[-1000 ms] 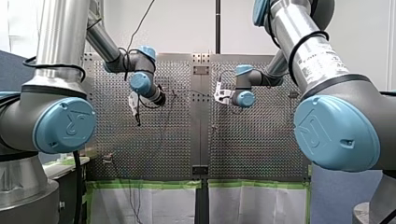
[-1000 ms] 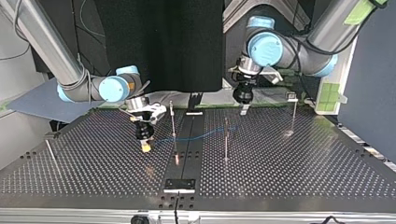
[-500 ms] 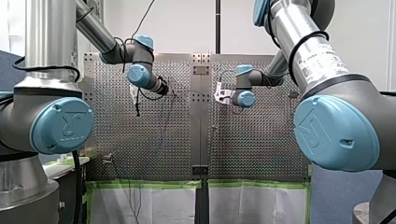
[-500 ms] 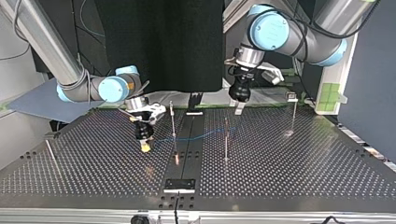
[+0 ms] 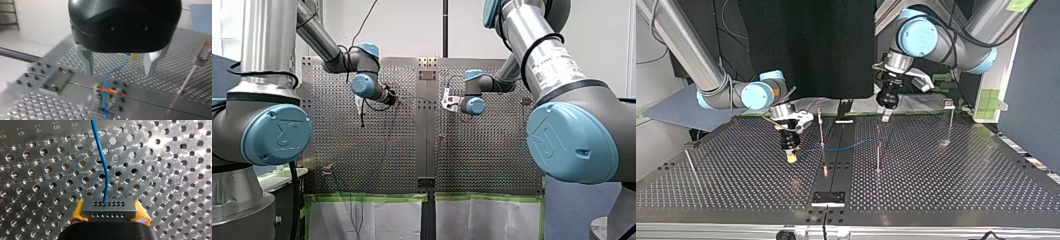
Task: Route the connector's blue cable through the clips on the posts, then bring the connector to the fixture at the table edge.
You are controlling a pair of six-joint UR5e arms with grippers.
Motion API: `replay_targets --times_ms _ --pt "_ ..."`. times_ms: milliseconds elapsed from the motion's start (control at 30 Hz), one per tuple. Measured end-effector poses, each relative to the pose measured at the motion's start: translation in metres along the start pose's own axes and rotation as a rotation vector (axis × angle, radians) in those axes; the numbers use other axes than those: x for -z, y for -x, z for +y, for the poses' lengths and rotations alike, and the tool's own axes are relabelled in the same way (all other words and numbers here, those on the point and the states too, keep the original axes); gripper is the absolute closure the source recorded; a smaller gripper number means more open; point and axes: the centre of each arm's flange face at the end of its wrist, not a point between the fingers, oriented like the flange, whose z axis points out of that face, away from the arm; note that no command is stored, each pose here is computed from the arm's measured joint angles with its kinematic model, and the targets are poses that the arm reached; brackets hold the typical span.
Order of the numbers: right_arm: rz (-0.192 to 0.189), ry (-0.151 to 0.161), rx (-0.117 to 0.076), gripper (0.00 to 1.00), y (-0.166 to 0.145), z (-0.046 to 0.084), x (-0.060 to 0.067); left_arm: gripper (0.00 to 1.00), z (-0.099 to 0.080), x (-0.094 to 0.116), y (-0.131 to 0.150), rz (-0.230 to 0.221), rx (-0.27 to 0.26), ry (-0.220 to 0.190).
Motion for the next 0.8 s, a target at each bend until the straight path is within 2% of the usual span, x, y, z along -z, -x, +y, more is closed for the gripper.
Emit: replay_targets --times_ms 267,800 --pt "0.0 0.001 0.0 1.0 -0.0001 0.0007 -0.0001 0.0 0.0064 -0.0009 -0.004 0.002 -0.01 0.06" --pt "0.0 0.002 -0.001 1.0 -0.0003 0.0013 -0.0001 0.0 0.007 -0.0003 -0.0045 0.004 -0.01 0.069"
